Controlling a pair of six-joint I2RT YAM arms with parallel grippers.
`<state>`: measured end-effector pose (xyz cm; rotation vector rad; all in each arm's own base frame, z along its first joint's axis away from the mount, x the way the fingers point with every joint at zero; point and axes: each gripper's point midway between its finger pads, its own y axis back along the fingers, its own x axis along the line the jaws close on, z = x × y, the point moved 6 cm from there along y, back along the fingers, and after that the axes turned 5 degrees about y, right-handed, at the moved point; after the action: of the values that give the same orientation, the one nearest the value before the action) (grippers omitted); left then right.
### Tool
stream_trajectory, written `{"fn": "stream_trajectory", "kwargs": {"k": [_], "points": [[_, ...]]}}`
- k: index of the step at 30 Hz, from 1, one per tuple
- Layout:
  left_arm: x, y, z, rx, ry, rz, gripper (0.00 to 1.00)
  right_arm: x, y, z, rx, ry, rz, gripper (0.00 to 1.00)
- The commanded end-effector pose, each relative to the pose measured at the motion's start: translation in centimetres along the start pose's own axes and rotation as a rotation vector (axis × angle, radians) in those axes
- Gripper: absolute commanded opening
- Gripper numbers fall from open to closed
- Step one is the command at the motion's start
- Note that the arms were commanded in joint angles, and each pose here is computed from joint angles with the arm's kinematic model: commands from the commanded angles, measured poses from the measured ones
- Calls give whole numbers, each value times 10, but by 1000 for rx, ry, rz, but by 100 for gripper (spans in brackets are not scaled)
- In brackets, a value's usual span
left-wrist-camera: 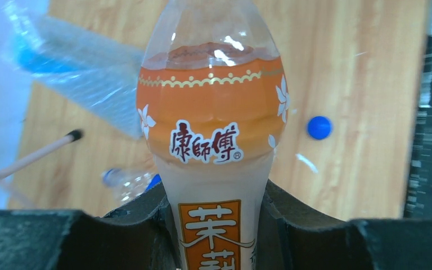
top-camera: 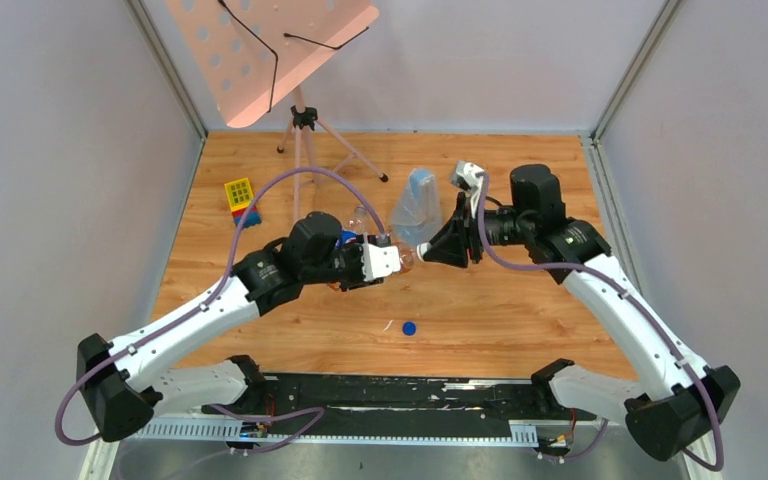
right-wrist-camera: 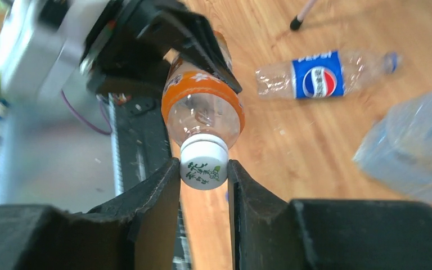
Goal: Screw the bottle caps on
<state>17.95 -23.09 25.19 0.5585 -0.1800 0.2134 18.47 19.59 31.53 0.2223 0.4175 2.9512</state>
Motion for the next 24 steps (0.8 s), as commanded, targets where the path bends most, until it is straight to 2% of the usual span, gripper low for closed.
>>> {"fn": "stream_trajectory", "kwargs": {"k": [1, 7, 9, 11, 15, 18, 19, 20, 22, 23, 24], "points": [[25, 6, 53, -187, -259, 359, 0, -24, -19, 18, -24, -508, -204, 0], [22, -7, 56, -109, -532, 640, 0, -45, -42, 7, 21, -1018, -279, 0], [19, -14, 55, -81, -614, 696, 0, -49, -46, 1, 29, -1105, -287, 0], [16, -20, 53, -73, -629, 715, 0, -53, -46, -1, 29, -1116, -295, 0], [13, -24, 42, -27, -545, 652, 0, -52, -35, 10, -10, -977, -308, 1], [14, -19, 36, -37, -436, 563, 0, -47, -20, 23, -46, -771, -325, 20], [13, -19, 28, -7, -417, 524, 0, -43, -13, 29, -63, -691, -333, 26], [15, -16, 26, -26, -370, 492, 0, -41, -7, 32, -70, -587, -337, 35], [16, -12, 17, -15, -309, 411, 0, -35, 5, 38, -89, -434, -350, 45], [20, -8, 10, 20, -281, 386, 0, -31, 11, 41, -100, -354, -356, 47], [17, -8, 9, 4, -252, 333, 0, -28, 17, 43, -107, -276, -357, 49]]}}
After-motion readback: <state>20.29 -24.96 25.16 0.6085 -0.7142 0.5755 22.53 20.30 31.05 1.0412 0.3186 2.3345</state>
